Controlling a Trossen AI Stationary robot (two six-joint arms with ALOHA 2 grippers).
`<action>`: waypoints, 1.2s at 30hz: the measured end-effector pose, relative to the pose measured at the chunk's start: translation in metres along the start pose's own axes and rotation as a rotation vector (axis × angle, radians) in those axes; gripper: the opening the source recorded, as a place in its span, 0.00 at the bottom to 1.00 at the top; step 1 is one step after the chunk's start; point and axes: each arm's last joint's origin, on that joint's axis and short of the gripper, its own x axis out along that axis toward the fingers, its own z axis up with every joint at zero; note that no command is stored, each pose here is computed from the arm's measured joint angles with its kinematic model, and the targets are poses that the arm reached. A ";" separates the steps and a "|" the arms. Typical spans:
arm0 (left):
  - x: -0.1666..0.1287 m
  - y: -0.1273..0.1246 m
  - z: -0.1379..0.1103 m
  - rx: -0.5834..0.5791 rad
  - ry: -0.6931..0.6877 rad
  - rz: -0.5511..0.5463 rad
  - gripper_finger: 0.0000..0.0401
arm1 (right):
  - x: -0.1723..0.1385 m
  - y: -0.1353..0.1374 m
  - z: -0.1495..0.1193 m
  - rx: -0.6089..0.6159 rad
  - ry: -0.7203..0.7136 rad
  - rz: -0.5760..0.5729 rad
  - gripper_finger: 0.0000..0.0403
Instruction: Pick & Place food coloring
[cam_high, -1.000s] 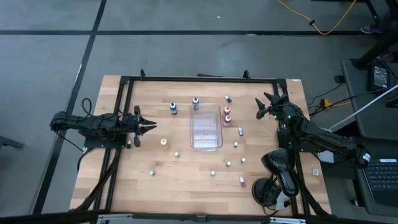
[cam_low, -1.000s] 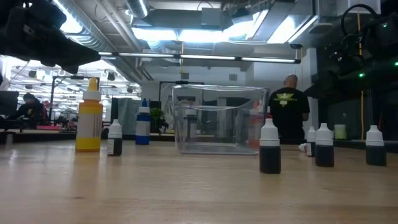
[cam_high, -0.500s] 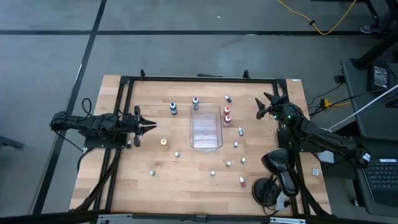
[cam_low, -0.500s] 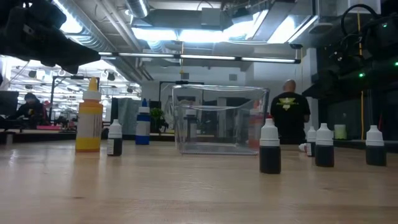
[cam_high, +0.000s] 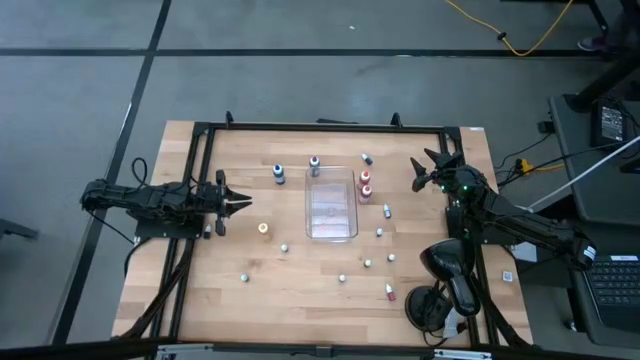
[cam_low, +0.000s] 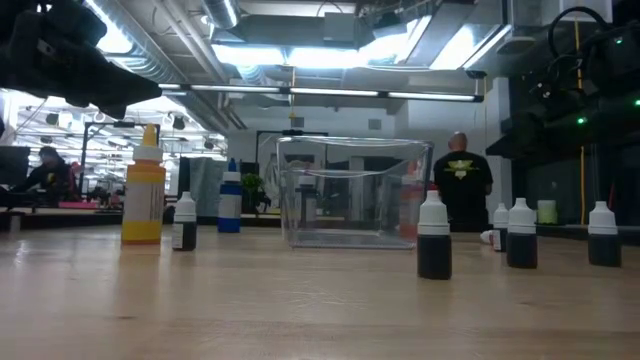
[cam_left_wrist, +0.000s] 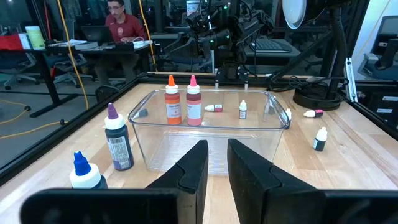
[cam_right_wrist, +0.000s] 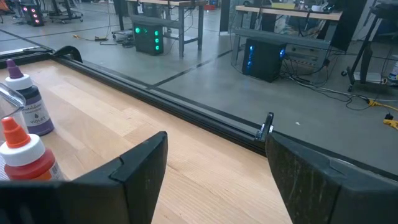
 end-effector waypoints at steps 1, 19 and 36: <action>0.000 0.000 0.000 0.000 0.000 0.000 0.14 | 0.000 0.000 0.000 0.000 0.000 0.000 0.68; 0.000 0.000 0.002 -0.009 -0.029 -0.001 0.14 | 0.000 0.000 0.000 0.000 0.000 0.000 0.68; 0.000 0.000 0.003 -0.203 -0.034 0.000 0.15 | 0.000 0.000 0.000 0.000 0.000 0.000 0.68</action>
